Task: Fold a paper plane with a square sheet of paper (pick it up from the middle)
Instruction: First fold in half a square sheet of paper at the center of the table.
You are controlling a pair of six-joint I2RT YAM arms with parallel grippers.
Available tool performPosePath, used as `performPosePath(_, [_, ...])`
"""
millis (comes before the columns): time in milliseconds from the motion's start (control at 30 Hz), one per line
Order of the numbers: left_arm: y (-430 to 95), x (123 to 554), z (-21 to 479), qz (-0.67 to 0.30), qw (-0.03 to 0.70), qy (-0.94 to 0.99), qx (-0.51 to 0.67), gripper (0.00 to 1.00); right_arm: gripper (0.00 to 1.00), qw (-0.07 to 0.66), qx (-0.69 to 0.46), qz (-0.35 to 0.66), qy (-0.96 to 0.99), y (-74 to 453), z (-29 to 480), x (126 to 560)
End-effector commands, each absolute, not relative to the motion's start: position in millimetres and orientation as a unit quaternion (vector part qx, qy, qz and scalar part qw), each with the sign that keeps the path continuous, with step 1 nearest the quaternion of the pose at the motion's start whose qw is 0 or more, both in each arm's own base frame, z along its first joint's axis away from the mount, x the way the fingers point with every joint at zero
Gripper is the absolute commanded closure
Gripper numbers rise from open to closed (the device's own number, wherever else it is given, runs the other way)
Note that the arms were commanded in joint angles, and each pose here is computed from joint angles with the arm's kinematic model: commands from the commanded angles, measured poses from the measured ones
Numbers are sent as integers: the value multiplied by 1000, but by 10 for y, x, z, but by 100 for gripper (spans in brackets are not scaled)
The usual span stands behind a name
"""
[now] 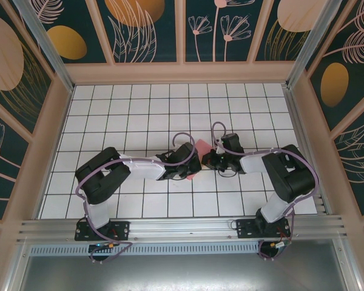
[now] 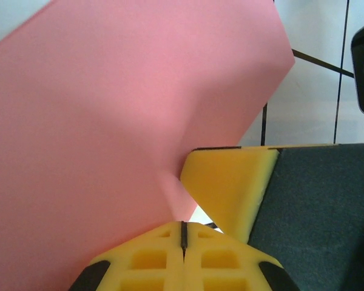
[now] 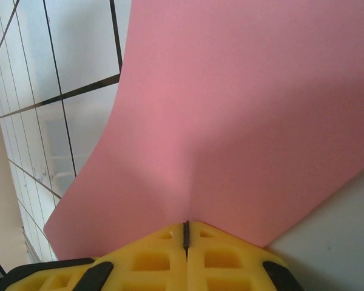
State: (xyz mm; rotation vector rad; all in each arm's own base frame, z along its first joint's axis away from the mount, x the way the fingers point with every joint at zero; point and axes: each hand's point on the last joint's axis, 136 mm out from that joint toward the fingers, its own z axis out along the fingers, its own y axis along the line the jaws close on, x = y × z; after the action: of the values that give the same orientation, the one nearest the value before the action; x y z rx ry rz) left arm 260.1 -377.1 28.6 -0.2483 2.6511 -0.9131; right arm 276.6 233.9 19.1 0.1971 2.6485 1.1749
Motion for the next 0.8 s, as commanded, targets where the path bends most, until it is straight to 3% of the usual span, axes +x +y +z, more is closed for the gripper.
performPosePath(0, [-3679,2626,200,-306,161,933,-97,100,100,122,51,405,905,2414,212,2779])
performPosePath(433, [-3465,2520,405,-340,157,922,-99,100,100,116,64,397,908,2722,241,2710])
performPosePath(767, [-3379,2495,211,-311,150,933,-102,100,100,122,66,398,907,2727,274,2743])
